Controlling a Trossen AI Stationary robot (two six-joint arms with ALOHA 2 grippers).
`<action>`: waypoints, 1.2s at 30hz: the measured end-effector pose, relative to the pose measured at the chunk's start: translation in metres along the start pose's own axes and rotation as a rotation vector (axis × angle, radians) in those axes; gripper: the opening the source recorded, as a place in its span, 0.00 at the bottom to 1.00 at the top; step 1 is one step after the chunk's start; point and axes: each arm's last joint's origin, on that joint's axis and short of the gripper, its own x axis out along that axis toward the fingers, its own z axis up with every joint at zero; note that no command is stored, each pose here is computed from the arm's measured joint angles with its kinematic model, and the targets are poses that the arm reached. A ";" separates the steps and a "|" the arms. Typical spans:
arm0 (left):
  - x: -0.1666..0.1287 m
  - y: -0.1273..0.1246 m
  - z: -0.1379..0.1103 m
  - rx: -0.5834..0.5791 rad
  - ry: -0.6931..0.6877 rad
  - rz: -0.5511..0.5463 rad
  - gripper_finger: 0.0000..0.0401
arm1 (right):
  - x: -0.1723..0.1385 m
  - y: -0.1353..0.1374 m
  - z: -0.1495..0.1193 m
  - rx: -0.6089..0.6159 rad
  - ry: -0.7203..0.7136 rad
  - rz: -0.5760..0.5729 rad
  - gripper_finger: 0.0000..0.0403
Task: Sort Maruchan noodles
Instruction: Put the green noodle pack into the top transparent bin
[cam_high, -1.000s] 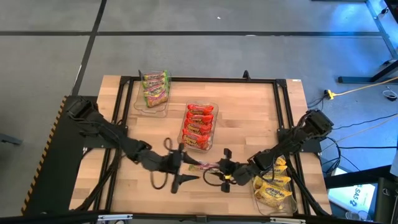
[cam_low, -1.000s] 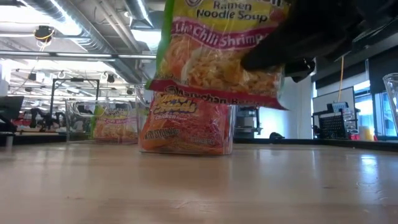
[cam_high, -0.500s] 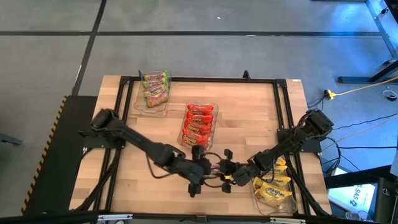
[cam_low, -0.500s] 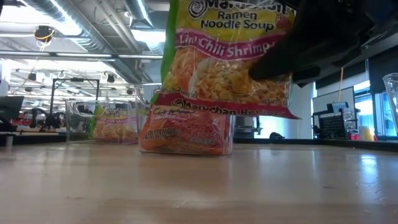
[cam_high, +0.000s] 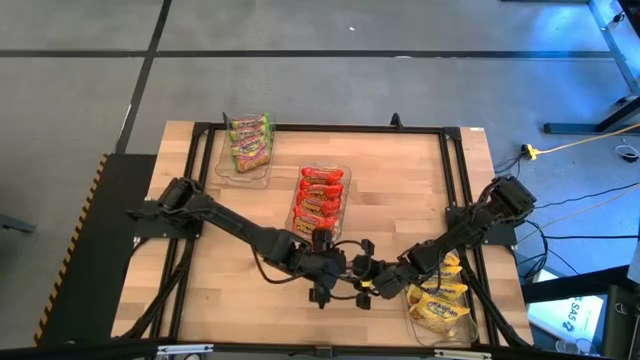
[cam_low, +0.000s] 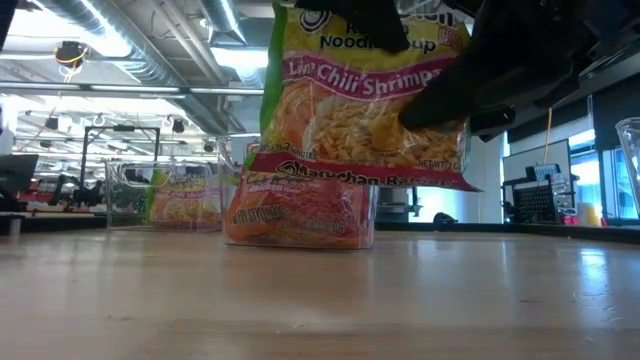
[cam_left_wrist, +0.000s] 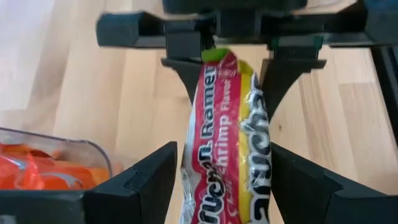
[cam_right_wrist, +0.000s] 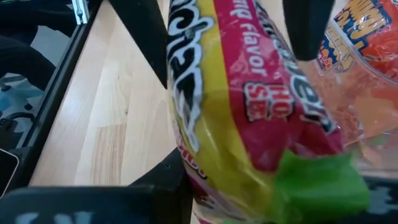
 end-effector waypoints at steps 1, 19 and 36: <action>0.001 0.001 -0.001 -0.005 0.006 -0.006 0.58 | 0.000 0.000 0.000 0.000 0.000 0.000 0.26; 0.007 0.002 -0.010 -0.015 0.068 -0.079 0.29 | 0.000 0.001 0.002 0.007 -0.031 -0.009 0.28; -0.052 0.009 -0.030 -0.030 0.314 -0.075 0.23 | -0.037 0.021 0.030 -0.064 -0.067 0.307 0.67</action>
